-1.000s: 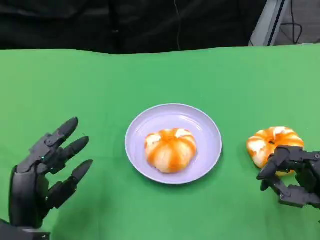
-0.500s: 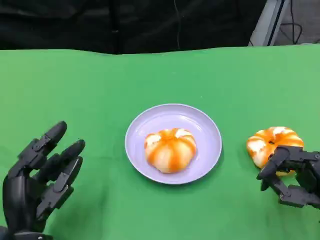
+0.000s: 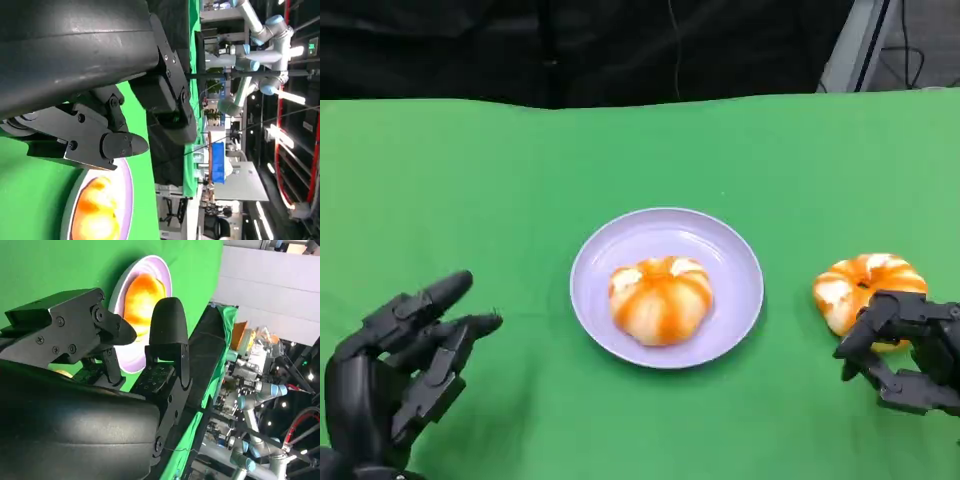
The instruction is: Grasp the bread from the table and place it into the plate.
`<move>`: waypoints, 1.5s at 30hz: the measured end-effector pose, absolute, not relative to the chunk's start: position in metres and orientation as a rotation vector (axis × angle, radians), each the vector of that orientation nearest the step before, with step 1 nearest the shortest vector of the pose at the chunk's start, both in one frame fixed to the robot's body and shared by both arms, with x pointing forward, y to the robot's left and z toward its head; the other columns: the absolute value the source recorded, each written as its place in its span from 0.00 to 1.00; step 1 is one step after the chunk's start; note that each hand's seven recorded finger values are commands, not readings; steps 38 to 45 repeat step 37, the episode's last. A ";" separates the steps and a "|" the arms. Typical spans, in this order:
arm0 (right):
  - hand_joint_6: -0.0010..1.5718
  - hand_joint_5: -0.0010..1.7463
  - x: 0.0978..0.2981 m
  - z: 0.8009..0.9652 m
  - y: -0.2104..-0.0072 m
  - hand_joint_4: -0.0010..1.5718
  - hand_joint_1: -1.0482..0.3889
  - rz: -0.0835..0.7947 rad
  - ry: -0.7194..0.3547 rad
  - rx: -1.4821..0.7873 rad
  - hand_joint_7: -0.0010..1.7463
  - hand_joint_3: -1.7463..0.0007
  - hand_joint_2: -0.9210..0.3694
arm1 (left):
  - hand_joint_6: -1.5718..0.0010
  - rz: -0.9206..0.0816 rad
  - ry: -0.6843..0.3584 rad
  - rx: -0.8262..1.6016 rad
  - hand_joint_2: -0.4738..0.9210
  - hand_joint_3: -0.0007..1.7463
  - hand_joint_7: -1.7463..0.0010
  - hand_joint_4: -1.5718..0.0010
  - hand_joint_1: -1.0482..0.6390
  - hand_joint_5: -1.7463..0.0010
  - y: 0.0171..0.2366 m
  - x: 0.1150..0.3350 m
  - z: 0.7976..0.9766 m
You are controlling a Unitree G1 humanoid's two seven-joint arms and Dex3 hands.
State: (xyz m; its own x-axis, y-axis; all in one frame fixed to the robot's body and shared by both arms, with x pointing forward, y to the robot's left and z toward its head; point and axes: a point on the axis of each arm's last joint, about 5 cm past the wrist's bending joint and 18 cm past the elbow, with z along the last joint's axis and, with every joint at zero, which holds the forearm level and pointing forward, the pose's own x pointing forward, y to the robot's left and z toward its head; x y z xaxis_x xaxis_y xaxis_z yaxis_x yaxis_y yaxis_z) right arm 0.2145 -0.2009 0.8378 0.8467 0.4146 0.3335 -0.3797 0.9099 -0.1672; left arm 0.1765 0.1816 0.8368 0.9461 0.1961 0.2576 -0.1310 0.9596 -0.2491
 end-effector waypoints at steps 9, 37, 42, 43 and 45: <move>0.61 0.76 0.214 0.838 -0.200 0.58 0.80 0.417 -0.380 -0.097 0.55 0.56 0.17 | 0.40 0.176 -0.284 -0.256 1.00 0.28 0.56 0.51 0.58 0.22 0.184 0.176 0.835; 0.62 0.75 0.214 0.838 -0.192 0.59 0.79 0.409 -0.398 -0.108 0.52 0.56 0.16 | 0.52 0.158 -0.276 -0.222 1.00 0.27 0.33 0.54 0.55 0.09 0.193 0.171 0.832; 0.62 0.75 0.214 0.838 -0.192 0.59 0.79 0.409 -0.398 -0.108 0.52 0.56 0.16 | 0.52 0.158 -0.276 -0.222 1.00 0.27 0.33 0.54 0.55 0.09 0.193 0.171 0.832; 0.62 0.75 0.214 0.838 -0.192 0.59 0.79 0.409 -0.398 -0.108 0.52 0.56 0.16 | 0.52 0.158 -0.276 -0.222 1.00 0.27 0.33 0.54 0.55 0.09 0.193 0.171 0.832; 0.62 0.75 0.214 0.838 -0.192 0.59 0.79 0.409 -0.398 -0.108 0.52 0.56 0.16 | 0.52 0.158 -0.276 -0.222 1.00 0.27 0.33 0.54 0.55 0.09 0.193 0.171 0.832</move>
